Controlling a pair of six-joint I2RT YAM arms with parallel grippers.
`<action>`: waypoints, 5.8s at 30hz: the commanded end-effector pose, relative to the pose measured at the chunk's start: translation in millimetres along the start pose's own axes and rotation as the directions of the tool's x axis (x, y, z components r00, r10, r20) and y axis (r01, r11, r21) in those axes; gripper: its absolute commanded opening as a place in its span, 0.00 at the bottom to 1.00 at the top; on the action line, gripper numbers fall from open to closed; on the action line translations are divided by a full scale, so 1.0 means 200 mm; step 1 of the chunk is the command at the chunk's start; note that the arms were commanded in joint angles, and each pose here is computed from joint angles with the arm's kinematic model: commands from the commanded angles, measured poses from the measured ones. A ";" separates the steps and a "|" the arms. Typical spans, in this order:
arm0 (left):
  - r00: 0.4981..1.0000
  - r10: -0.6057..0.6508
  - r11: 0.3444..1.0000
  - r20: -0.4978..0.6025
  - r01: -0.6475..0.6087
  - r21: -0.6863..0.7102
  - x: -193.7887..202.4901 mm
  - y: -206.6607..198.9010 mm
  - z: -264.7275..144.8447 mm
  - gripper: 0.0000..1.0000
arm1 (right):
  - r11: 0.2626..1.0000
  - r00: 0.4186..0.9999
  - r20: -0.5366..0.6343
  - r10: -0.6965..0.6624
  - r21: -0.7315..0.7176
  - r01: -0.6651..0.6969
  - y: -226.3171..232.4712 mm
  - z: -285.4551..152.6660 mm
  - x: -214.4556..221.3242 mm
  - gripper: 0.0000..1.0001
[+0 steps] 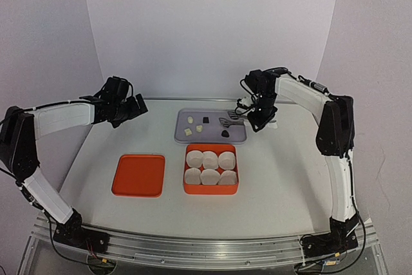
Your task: Pack the chocolate
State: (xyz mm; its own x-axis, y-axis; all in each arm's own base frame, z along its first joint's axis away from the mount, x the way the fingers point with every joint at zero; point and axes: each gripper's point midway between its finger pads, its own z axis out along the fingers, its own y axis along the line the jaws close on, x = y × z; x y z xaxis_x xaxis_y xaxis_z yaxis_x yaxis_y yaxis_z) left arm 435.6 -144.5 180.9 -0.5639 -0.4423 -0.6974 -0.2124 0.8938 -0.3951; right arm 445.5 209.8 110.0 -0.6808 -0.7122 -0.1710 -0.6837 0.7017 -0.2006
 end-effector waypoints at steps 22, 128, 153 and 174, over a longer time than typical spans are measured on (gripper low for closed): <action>0.999 -0.049 0.997 -0.013 0.049 0.060 0.00 -0.06 0.02 1.00 | 0.998 1.000 0.008 0.024 -0.063 -0.024 -0.04 0.08 -0.02 0.35; 0.991 0.016 0.973 -0.130 0.015 0.230 0.29 -0.22 0.06 1.00 | 0.972 0.988 -0.156 -0.007 -0.234 -0.030 0.99 -0.62 0.89 0.07; 0.991 0.023 0.975 -0.133 0.007 0.222 0.32 -0.19 0.03 1.00 | 0.986 0.974 -0.199 -0.105 -0.146 0.076 0.94 -0.55 0.88 0.06; 0.992 0.011 0.978 -0.124 0.014 0.206 0.31 -0.17 0.02 1.00 | 0.988 0.969 -0.214 -0.123 -0.122 0.099 0.92 -0.52 0.86 0.13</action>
State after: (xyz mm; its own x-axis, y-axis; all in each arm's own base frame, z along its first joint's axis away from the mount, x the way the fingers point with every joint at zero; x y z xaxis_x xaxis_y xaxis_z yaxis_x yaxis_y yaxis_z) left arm 408.8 -204.0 131.3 -0.6974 -0.4036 -0.5922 -0.0687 0.8601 -0.5054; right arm 173.5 222.9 134.6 -0.6403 -0.7658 0.0596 -0.7680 0.6369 -0.0683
